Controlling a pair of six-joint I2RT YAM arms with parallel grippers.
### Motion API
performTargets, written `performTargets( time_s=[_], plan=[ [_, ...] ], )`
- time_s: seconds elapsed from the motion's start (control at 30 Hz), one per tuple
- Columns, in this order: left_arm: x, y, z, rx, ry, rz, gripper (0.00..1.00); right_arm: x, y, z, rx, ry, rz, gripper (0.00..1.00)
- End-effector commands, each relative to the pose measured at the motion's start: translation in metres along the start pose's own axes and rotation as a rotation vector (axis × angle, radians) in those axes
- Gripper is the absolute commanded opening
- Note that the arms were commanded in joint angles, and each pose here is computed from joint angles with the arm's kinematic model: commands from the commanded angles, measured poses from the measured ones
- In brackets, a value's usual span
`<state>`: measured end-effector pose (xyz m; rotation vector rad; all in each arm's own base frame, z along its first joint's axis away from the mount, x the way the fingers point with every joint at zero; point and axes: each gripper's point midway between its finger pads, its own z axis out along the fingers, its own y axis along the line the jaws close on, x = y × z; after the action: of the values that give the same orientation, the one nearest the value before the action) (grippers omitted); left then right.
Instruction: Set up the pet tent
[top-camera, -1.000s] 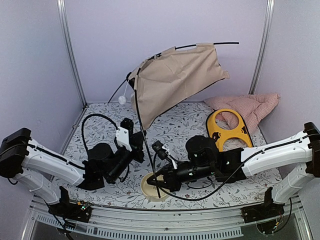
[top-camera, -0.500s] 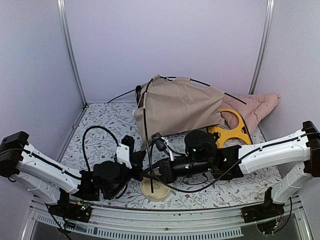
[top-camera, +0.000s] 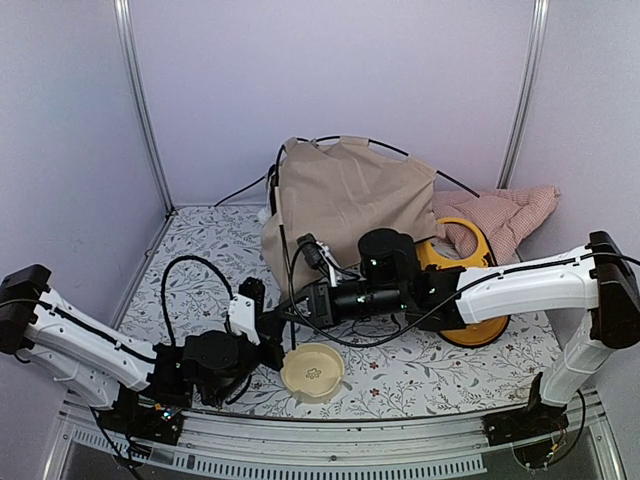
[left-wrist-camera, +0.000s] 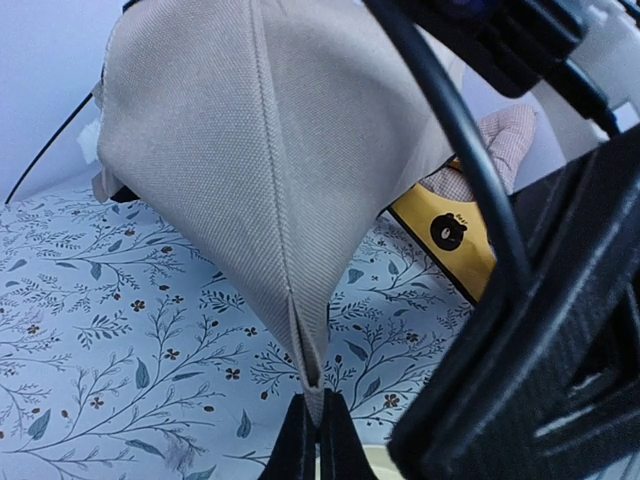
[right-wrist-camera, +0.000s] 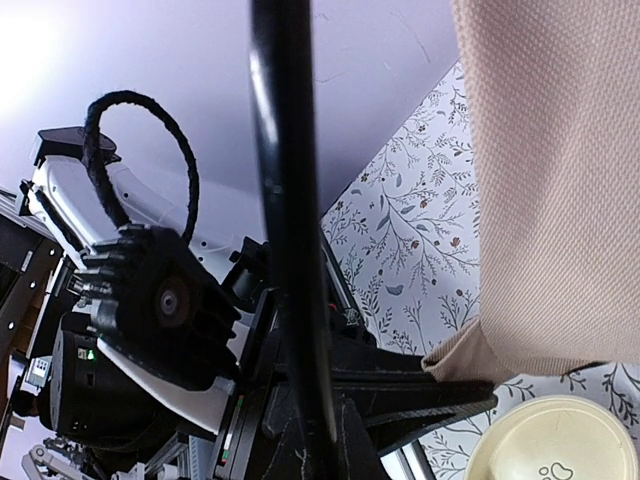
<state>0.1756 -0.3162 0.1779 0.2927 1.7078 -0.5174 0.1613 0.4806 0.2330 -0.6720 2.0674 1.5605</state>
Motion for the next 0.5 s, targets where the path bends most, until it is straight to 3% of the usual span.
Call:
performTargets(
  time_s=[0.0,0.47],
  plan=[
    [0.051,-0.040,-0.031,0.224,0.157,0.140,0.00,-0.120,-0.005,-0.029,0.018,-0.372,-0.055,0.00],
    [0.075,-0.059,-0.059,0.317,0.246,0.200,0.00,-0.165,0.007,-0.038,0.012,-0.507,-0.095,0.00]
  ],
)
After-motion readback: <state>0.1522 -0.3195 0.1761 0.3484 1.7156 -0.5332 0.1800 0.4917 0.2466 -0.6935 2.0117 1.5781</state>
